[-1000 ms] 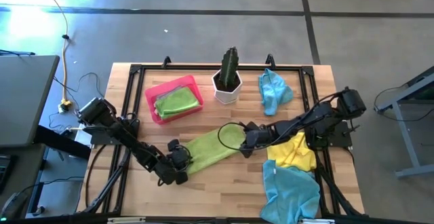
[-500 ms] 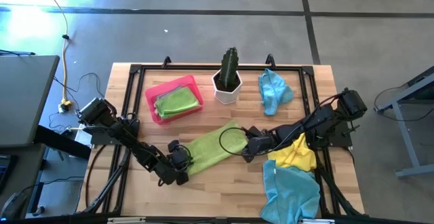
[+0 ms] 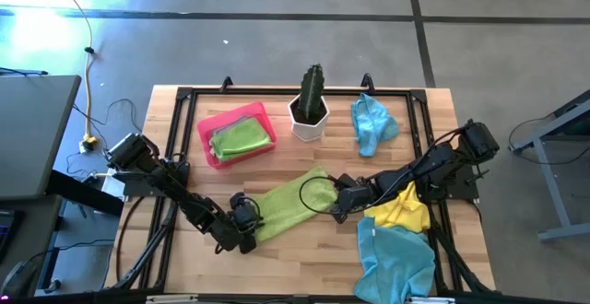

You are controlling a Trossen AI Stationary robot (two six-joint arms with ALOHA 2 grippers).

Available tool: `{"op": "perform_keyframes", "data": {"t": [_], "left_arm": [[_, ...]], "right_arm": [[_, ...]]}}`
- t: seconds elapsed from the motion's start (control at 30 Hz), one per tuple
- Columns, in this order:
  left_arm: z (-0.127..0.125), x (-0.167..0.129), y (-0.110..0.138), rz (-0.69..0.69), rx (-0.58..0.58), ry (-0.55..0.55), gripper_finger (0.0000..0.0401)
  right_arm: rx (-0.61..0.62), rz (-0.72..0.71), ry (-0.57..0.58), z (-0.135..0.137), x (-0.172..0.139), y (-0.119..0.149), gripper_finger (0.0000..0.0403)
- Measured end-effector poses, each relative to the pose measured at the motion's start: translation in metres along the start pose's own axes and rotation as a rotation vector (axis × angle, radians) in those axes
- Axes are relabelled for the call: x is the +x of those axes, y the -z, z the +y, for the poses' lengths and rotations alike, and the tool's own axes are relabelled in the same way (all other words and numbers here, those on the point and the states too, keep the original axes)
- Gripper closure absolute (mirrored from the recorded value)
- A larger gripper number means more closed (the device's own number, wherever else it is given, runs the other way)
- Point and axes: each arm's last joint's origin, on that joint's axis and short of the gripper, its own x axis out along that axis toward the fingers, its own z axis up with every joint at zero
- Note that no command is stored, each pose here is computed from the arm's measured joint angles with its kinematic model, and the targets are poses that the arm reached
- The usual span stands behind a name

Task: Fold microfiber towels
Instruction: Fold the light green microfiber cloth

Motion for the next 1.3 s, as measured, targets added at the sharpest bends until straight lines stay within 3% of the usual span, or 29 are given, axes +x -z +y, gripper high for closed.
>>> {"op": "perform_keyframes", "data": {"t": [0.3,0.5,0.67,0.97,1.07,1.3], "left_arm": [[-0.008,0.000,-0.008,-0.023,-0.037,0.012,0.0298],[-0.025,0.000,-0.029,-0.072,0.059,0.044,0.0274],[-0.029,0.001,-0.042,-0.072,0.062,0.025,0.0245],[-0.045,-0.003,-0.059,-0.083,0.029,0.073,0.0229],[-0.052,-0.006,-0.063,-0.096,0.021,0.096,0.0229],[-0.061,-0.012,-0.065,-0.109,0.046,0.123,0.0229]], "right_arm": [[0.010,0.077,0.047,-0.006,-0.008,0.003,0.0401],[0.012,0.091,0.054,-0.011,-0.028,0.002,0.0402],[0.025,0.145,0.090,-0.017,-0.042,0.004,0.0402],[0.117,0.268,0.314,-0.038,-0.074,-0.003,0.0403],[0.126,0.271,0.328,-0.029,-0.084,-0.014,0.0403],[0.101,0.196,0.235,0.013,-0.094,-0.045,0.0403]]}}
